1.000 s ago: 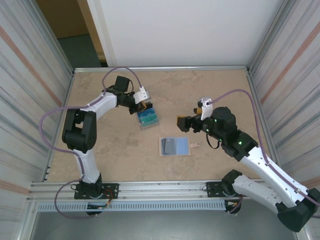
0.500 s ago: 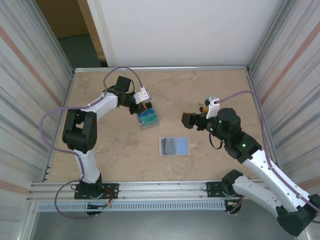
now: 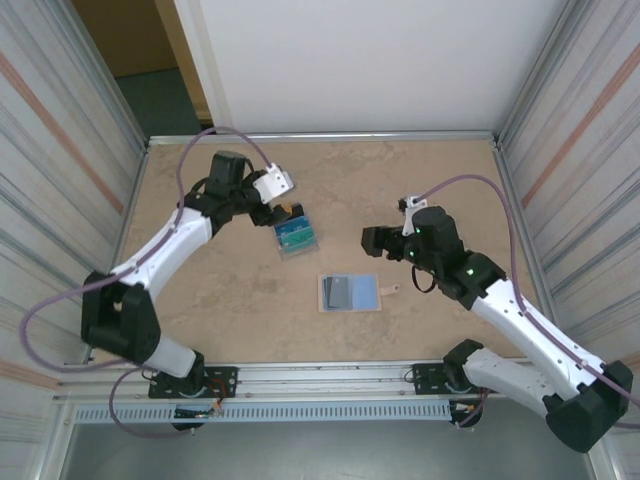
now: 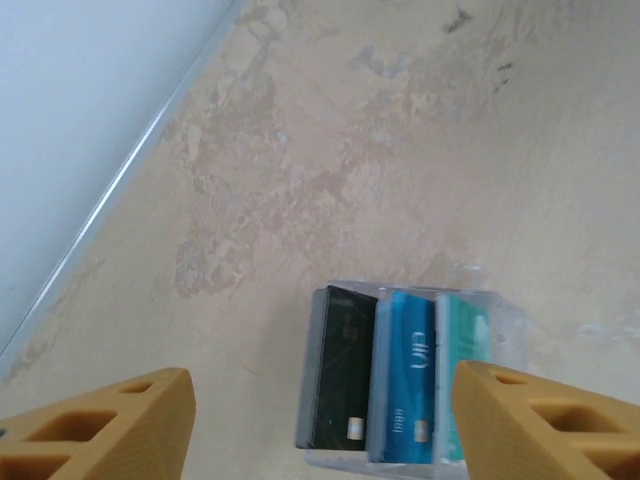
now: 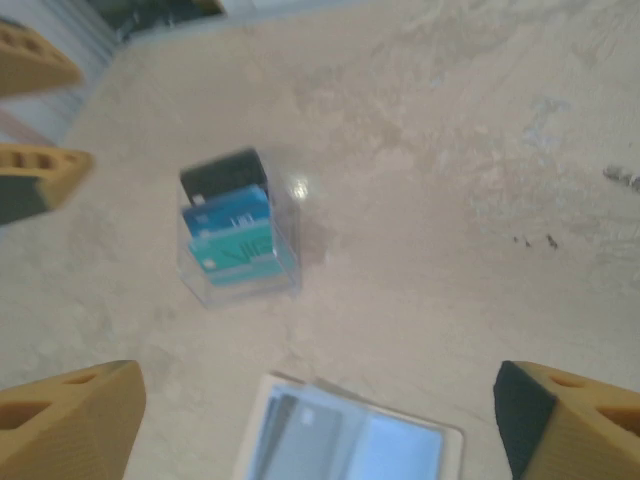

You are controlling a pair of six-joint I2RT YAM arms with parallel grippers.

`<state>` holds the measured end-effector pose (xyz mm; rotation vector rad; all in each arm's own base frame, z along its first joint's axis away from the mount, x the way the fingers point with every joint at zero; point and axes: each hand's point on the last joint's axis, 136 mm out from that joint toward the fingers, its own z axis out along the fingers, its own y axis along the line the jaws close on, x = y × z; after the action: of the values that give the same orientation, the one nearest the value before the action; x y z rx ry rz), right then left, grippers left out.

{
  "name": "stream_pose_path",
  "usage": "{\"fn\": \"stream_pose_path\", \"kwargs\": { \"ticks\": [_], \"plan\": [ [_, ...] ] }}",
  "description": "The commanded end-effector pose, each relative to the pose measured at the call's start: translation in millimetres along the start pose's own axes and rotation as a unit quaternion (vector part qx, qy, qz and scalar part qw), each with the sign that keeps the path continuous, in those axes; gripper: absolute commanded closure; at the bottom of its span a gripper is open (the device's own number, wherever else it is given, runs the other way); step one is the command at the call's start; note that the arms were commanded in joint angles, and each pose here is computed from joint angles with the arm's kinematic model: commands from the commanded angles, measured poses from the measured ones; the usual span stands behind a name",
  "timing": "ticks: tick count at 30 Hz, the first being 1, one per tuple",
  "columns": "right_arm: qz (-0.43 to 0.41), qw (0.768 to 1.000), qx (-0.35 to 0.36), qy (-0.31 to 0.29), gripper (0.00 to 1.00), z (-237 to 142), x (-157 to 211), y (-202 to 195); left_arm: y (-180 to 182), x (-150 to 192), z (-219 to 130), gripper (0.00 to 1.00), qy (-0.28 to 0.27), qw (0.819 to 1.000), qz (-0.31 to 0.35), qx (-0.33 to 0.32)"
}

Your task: Take the credit cards out of the card holder

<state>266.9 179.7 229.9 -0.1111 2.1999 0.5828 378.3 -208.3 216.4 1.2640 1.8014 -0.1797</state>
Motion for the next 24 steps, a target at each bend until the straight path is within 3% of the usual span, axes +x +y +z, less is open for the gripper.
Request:
{"fn": "stream_pose_path", "kwargs": {
  "ticks": [1,3,5,9,15,22,24],
  "plan": [
    [-0.005,0.999,0.014,0.046,0.20,6.6,16.6,3.2,-0.9,-11.0,-22.9,0.19,-0.023,0.996,-0.044,-0.072],
    [-0.015,0.996,0.026,0.078,0.26,15.8,30.7,6.0,-8.5,-12.9,-35.4,0.02,-0.039,0.991,-0.068,-0.108],
    [-0.025,0.993,0.041,0.104,0.30,21.6,42.8,8.2,-13.6,-10.0,-46.7,0.01,-0.050,0.983,-0.105,-0.141],
    [-0.041,0.986,0.060,0.152,0.32,33.5,69.4,17.5,-14.1,10.3,-70.4,0.01,-0.075,0.947,-0.224,-0.218],
    [-0.053,0.968,0.065,0.238,0.44,56.9,116.1,33.3,-24.2,43.4,-97.4,0.01,-0.110,0.895,-0.352,-0.250],
    [-0.090,0.943,0.095,0.306,0.50,80.8,156.4,39.6,-22.6,80.1,-124.5,0.01,-0.140,0.828,-0.448,-0.308],
    [-0.098,0.938,0.098,0.317,0.50,86.6,164.5,42.3,-22.4,83.4,-128.3,0.01,-0.153,0.817,-0.463,-0.306]
  ]
}}
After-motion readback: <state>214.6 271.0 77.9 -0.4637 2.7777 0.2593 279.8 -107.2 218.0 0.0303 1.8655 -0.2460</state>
